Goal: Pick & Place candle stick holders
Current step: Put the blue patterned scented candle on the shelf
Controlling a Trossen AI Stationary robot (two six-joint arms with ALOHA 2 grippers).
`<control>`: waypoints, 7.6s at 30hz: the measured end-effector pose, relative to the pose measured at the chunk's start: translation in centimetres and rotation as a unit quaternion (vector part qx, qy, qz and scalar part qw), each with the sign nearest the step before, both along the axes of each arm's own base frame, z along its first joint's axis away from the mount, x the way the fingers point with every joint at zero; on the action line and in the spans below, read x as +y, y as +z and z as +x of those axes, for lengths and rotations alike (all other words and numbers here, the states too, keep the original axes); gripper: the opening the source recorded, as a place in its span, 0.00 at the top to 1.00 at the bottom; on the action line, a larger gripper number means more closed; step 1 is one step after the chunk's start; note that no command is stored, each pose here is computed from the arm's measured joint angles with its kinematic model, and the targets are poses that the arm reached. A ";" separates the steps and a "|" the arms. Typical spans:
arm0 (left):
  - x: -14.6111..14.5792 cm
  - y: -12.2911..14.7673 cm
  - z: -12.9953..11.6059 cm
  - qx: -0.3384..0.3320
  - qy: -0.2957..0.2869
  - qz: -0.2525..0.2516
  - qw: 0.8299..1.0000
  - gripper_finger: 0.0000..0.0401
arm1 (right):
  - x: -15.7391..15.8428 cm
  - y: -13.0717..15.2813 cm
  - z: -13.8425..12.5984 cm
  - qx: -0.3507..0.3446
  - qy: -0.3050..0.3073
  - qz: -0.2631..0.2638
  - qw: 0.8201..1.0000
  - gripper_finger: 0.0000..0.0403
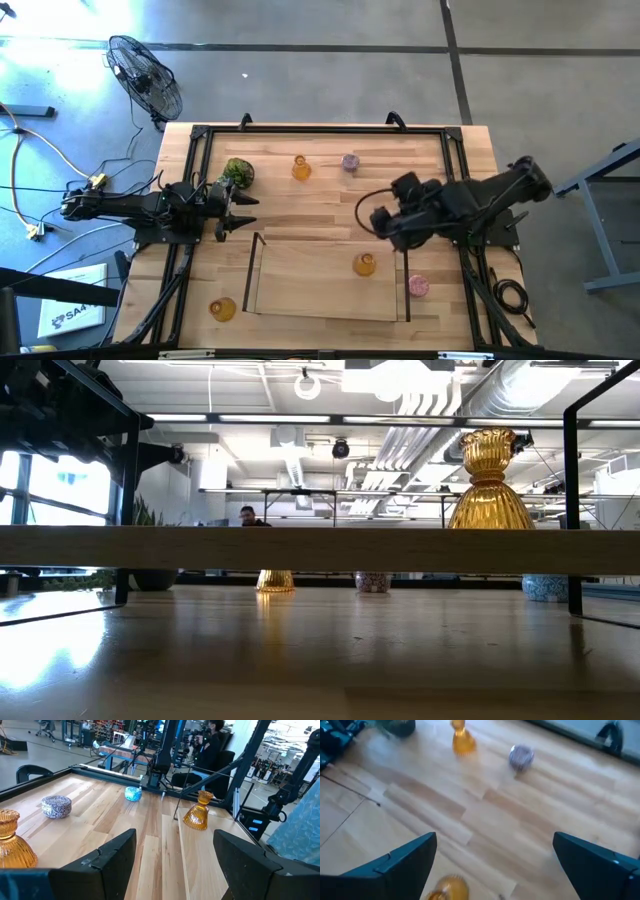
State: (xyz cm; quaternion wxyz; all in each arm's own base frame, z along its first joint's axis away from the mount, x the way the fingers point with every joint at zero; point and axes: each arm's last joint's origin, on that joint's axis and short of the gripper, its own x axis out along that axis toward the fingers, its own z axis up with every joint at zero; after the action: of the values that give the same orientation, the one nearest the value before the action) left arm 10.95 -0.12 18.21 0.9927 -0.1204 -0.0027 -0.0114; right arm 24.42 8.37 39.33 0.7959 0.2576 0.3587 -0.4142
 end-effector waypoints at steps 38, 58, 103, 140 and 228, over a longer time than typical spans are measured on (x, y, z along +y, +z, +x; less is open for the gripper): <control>0.0 0.0 0.0 0.000 0.000 0.000 1.000 0.35 | -14.3 -20.3 -8.3 0.050 -0.264 0.327 0.906 0.02; 0.0 0.0 0.0 0.000 0.000 0.000 1.000 0.35 | -14.7 -23.9 -9.0 0.001 -0.302 0.341 0.890 0.03; 0.0 0.0 0.0 0.000 0.000 0.000 1.000 0.35 | -9.6 -3.8 -5.8 -0.147 -0.018 0.135 0.980 0.29; 0.0 0.0 0.0 0.000 0.000 0.000 1.000 0.35 | 6.0 -7.1 0.5 -0.118 0.511 0.138 0.840 0.29; 0.0 0.0 0.0 0.000 0.000 0.000 1.000 0.35 | 10.2 -18.3 3.6 0.128 0.528 0.188 0.818 0.26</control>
State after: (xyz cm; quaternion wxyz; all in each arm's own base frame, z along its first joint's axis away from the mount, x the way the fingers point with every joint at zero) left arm 10.95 -0.12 18.20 0.9926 -0.1205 -0.0022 -0.0114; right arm 28.06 18.59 21.06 0.7755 0.1175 0.6094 0.1157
